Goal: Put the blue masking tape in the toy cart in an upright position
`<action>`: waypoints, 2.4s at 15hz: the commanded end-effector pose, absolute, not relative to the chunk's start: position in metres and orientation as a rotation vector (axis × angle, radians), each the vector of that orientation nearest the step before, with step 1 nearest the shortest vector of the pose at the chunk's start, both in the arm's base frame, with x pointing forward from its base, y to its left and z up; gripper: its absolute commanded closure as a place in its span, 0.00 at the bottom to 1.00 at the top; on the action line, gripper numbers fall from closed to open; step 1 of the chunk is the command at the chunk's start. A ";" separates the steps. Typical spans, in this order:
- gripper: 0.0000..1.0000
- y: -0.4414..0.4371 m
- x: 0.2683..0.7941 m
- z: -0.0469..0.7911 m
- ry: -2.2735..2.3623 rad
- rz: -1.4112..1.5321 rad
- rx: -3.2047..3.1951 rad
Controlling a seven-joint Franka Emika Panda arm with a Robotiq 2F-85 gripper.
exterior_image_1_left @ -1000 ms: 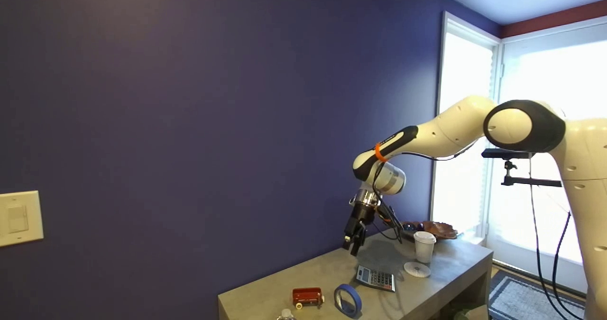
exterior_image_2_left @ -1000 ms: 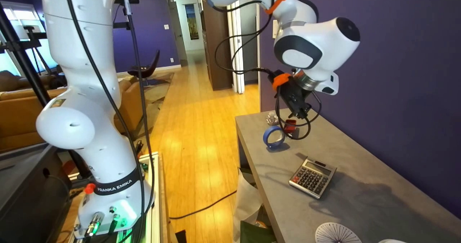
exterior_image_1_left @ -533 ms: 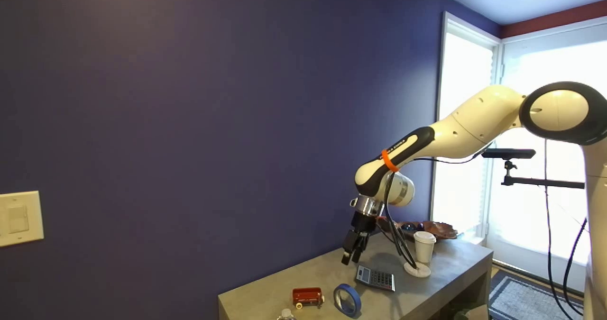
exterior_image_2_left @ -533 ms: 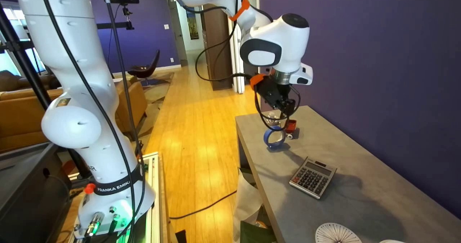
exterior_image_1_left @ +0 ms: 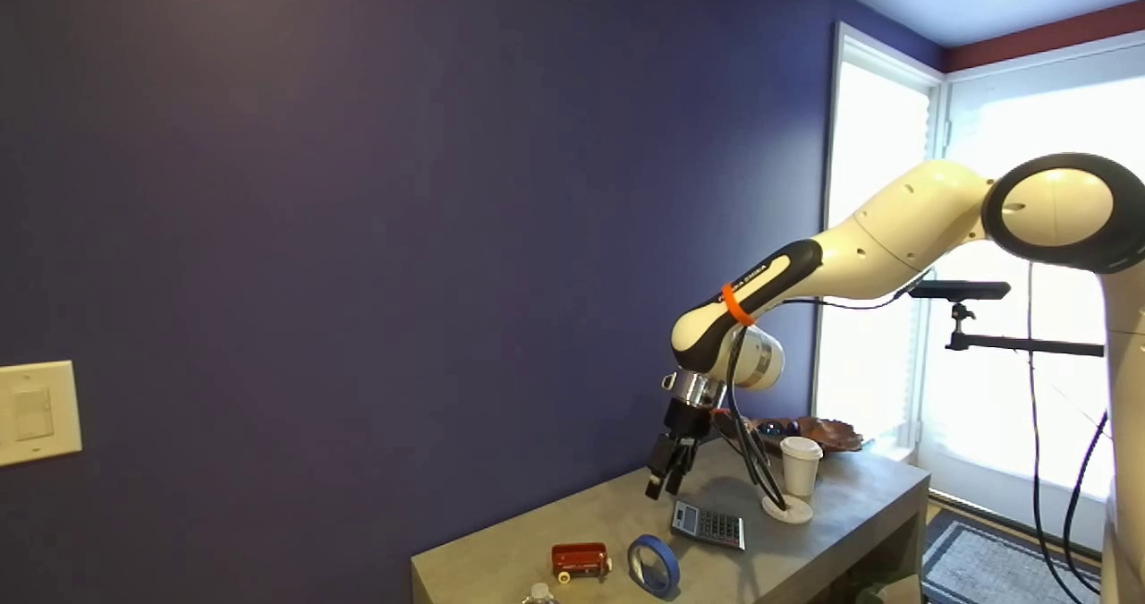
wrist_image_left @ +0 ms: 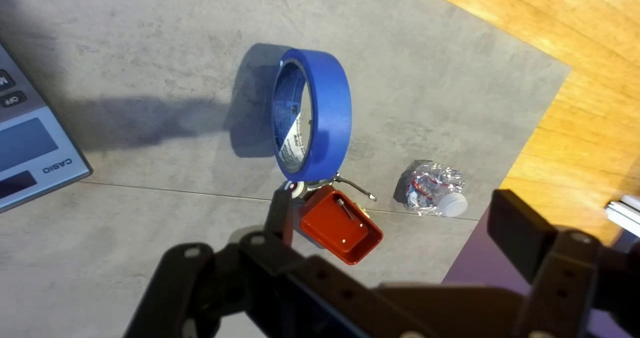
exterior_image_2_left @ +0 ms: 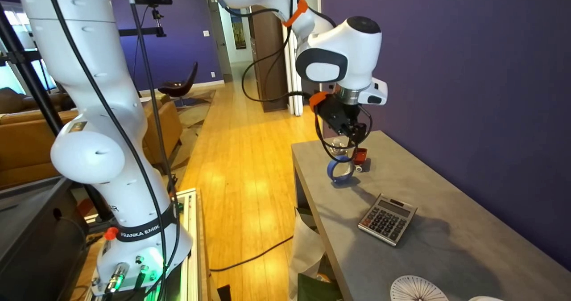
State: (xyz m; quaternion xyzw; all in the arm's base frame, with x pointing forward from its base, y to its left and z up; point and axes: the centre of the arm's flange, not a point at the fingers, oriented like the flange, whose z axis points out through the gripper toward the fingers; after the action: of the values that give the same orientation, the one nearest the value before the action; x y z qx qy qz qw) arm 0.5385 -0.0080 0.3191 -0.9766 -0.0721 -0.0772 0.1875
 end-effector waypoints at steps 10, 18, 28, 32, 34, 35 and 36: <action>0.00 0.042 0.528 0.281 -0.199 -0.227 -3.085; 0.00 0.057 0.537 0.259 -0.116 -0.219 -3.119; 0.27 0.063 0.553 0.237 -0.030 -0.350 -3.152; 0.39 0.060 0.559 0.232 0.001 -0.384 -3.151; 0.57 0.060 0.561 0.230 0.004 -0.383 -3.149; 0.64 0.061 0.561 0.229 0.002 -0.375 -3.150; 0.73 0.062 0.561 0.229 -0.004 -0.366 -3.151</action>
State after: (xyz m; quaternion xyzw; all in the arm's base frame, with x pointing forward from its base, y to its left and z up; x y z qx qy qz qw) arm 0.5554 0.0544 0.2328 -0.9938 -0.0032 -0.1111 -0.0083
